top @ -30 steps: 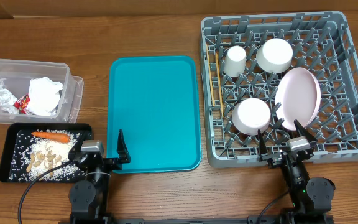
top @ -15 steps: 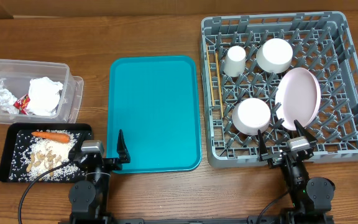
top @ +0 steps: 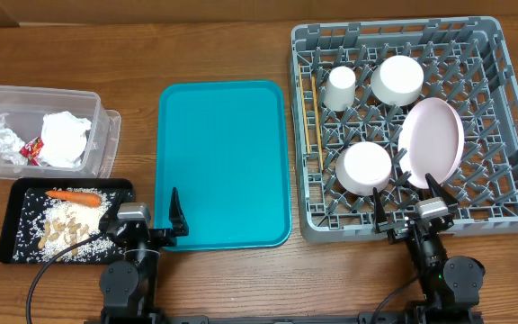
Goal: Sort waste into correct bins and load items into the dishwasher
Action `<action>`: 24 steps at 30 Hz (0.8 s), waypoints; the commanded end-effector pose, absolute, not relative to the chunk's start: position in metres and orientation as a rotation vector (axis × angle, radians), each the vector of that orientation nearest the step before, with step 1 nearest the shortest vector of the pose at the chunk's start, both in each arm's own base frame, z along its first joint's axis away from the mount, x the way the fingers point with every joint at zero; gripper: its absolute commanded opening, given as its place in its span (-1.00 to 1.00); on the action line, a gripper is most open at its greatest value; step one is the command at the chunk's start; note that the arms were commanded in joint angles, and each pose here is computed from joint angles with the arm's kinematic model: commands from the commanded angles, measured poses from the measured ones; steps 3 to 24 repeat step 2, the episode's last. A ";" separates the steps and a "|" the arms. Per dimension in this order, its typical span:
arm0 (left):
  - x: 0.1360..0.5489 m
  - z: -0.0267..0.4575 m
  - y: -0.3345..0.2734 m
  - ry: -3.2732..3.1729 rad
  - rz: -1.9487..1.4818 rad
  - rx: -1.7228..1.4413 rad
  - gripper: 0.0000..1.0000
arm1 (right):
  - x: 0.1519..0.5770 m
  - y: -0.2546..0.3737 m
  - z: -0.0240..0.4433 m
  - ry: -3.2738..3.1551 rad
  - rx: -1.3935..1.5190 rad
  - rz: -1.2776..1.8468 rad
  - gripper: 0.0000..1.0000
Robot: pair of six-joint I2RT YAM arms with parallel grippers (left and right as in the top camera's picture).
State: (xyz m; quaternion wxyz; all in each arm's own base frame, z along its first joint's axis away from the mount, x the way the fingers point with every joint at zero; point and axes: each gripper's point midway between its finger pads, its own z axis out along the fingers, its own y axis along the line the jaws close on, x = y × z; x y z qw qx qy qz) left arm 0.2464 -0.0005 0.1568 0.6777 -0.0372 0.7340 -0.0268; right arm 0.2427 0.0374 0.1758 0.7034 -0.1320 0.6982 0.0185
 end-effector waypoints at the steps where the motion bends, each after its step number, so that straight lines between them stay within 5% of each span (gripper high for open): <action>1: 0.246 0.157 0.004 1.639 -0.024 -0.082 1.00 | 0.243 0.037 0.174 1.551 -0.286 0.045 1.00; 24: 0.246 0.157 0.004 1.639 -0.024 -0.082 1.00 | 0.243 0.037 0.174 1.551 -0.286 0.045 1.00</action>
